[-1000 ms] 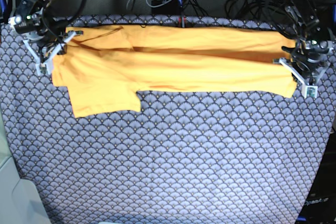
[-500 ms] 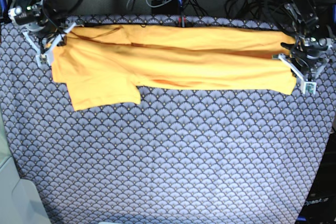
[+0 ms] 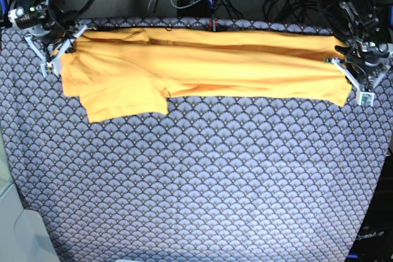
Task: Fold the T-shirt properly
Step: 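Pull the folded strip taut with both grippers along its length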
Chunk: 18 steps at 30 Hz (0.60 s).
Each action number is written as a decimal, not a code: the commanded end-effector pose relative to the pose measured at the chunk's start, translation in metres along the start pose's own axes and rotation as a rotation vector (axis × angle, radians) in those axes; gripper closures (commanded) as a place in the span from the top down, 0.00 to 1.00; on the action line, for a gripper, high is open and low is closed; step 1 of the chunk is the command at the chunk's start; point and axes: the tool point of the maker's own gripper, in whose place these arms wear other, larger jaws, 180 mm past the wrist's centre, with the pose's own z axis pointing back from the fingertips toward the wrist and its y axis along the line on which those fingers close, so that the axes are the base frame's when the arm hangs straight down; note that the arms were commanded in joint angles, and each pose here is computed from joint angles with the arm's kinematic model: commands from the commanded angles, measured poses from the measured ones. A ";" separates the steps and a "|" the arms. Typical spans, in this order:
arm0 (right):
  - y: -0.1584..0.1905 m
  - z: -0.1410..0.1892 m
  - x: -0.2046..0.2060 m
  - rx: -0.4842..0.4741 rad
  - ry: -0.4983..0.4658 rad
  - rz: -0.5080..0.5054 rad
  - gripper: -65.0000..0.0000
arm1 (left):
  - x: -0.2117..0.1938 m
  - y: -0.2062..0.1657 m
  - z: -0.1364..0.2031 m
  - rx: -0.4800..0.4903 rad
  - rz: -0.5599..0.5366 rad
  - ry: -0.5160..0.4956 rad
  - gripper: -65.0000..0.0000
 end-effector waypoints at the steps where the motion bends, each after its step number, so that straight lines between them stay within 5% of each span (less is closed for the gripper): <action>1: -0.005 0.004 0.006 -0.018 -0.020 0.007 0.00 | 0.010 0.011 0.004 0.036 -0.008 -0.025 0.00; 7: -0.006 0.003 0.005 -0.020 -0.013 0.008 0.00 | 0.012 0.008 0.003 0.029 -0.006 -0.029 0.02; 15: -0.007 0.006 0.000 -0.024 -0.002 0.012 0.35 | 0.012 -0.009 0.004 -0.038 -0.054 -0.038 0.49; 18: -0.019 0.009 -0.002 -0.050 0.006 0.032 0.45 | 0.009 -0.021 0.004 -0.080 -0.074 -0.032 0.53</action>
